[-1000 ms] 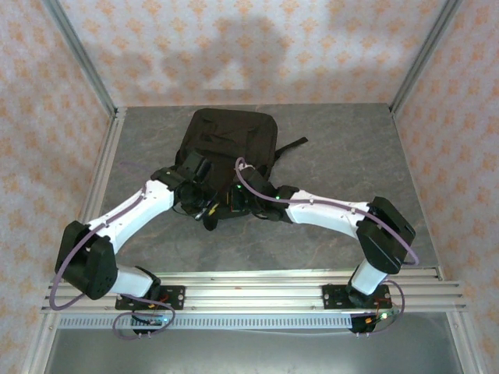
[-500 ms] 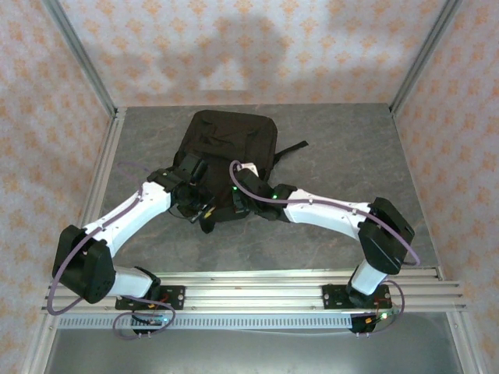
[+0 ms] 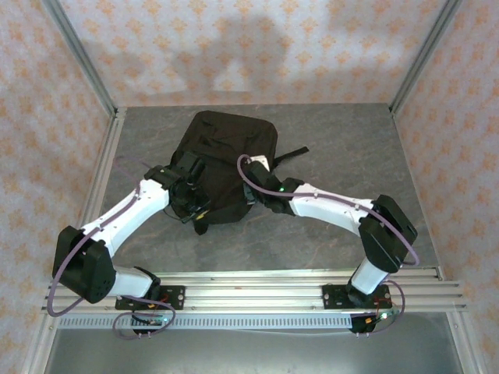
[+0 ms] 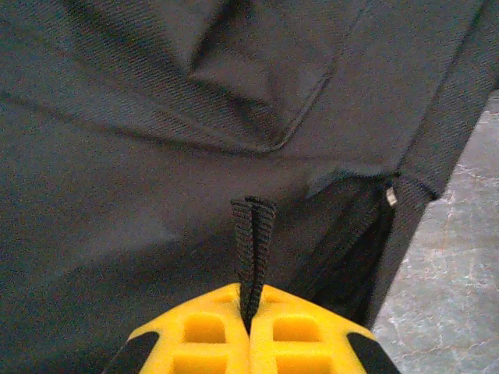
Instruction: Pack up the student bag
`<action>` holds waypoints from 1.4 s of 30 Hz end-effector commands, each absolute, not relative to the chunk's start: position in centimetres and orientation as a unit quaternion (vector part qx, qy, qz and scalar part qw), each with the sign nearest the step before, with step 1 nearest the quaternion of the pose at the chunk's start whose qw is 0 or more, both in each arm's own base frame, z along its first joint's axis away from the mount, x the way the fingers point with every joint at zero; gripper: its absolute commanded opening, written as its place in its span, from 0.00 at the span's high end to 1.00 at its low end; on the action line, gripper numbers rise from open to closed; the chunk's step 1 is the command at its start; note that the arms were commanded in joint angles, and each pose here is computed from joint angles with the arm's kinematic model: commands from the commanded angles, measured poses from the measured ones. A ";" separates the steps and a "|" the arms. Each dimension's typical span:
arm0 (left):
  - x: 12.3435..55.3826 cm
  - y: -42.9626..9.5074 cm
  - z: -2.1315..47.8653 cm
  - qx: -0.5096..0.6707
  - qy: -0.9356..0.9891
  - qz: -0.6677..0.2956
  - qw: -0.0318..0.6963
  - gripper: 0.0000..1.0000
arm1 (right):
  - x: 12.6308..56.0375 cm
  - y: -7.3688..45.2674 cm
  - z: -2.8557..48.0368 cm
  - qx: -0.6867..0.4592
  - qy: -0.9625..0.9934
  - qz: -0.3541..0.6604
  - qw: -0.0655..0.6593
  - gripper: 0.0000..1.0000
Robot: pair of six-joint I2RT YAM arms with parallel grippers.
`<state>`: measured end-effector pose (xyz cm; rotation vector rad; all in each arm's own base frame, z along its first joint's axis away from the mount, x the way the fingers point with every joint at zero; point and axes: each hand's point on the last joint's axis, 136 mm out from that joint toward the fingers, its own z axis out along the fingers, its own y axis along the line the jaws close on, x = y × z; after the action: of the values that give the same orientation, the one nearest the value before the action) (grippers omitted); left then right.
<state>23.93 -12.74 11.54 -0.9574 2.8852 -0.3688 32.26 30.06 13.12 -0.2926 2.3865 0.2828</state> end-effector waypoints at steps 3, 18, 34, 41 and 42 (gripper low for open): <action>20.5 -9.2 12.1 -0.273 0.961 -0.039 0.020 1.00 | 35.3 26.5 13.5 -0.067 0.921 0.082 0.375 1.00; 20.4 -18.3 12.5 -0.098 0.984 -0.146 -0.024 0.99 | 38.1 21.9 12.5 0.065 0.933 0.073 0.346 1.00; 19.5 -28.9 12.4 0.036 0.978 -0.189 -0.080 0.92 | 32.2 15.1 11.5 0.096 0.933 0.012 0.348 1.00; 19.8 -28.7 14.0 0.043 0.977 -0.203 -0.046 0.50 | 31.3 14.3 11.0 0.099 0.932 0.012 0.349 1.00; 20.0 -28.8 14.5 0.047 0.976 -0.209 -0.037 0.46 | 31.3 14.3 11.2 0.098 0.931 0.016 0.351 1.00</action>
<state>19.30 -28.31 11.61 0.0857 3.2445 -0.5868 31.97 16.25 11.13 0.2182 2.4229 0.1162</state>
